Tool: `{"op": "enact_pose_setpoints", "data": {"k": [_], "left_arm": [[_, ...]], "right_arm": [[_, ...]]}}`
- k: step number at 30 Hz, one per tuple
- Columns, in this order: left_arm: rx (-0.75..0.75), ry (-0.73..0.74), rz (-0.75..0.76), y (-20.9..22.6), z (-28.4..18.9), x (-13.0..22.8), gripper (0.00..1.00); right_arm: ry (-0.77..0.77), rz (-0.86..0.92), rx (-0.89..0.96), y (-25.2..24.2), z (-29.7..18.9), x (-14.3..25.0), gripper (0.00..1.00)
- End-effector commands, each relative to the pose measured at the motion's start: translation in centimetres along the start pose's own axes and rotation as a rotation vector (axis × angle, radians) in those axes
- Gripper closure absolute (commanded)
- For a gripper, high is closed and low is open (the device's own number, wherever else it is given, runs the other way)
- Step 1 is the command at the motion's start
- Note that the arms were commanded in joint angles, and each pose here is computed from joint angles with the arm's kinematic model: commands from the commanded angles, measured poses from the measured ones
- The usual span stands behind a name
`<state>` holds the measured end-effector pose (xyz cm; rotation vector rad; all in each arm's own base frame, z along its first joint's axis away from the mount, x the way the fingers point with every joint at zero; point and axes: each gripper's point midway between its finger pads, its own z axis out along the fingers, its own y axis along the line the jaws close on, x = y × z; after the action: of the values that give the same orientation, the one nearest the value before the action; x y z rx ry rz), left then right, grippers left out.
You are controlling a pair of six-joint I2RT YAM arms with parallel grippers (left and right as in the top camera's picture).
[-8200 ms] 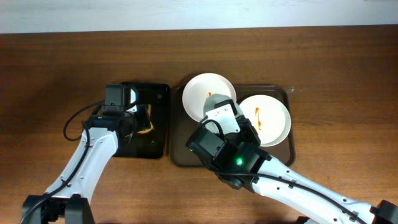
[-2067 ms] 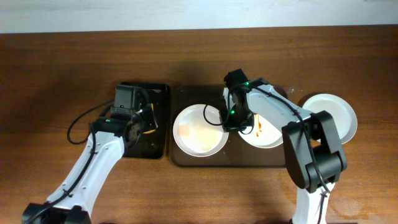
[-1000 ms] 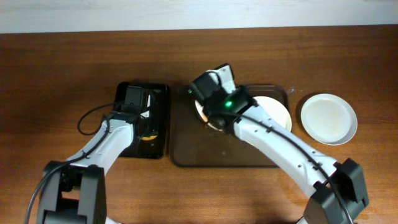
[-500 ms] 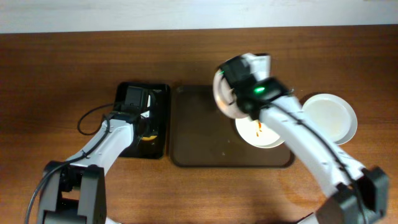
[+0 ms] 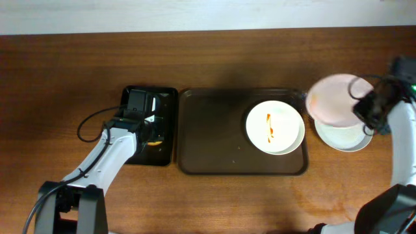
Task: Clean dirty plates on tray and stack at the side
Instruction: 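Lift the back-left plate with the right gripper and stack it on the side plate, then hold the last plate with the right gripper and scrub it with the left sponge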
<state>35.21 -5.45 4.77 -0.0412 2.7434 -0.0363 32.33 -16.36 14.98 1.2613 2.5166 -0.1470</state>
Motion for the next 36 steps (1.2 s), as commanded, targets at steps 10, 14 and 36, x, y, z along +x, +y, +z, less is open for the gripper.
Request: {"op": "enact_pose_setpoints", "data": {"k": [10,14,36], "left_arm": [[0.01,-0.019,0.016,0.0,-0.6,-0.3,1.0],[0.01,-0.02,0.016,0.0,-0.6,-0.3,1.0],[0.01,-0.02,0.016,-0.1,-0.6,-0.3,1.0]], "right_arm": [[0.01,0.06,-0.078,-2.6,3.5,-0.3,0.81],[0.034,0.045,-0.116,-1.9,3.5,0.2,0.69],[0.347,-0.411,-0.324,6.8,8.0,18.9,0.65]]}}
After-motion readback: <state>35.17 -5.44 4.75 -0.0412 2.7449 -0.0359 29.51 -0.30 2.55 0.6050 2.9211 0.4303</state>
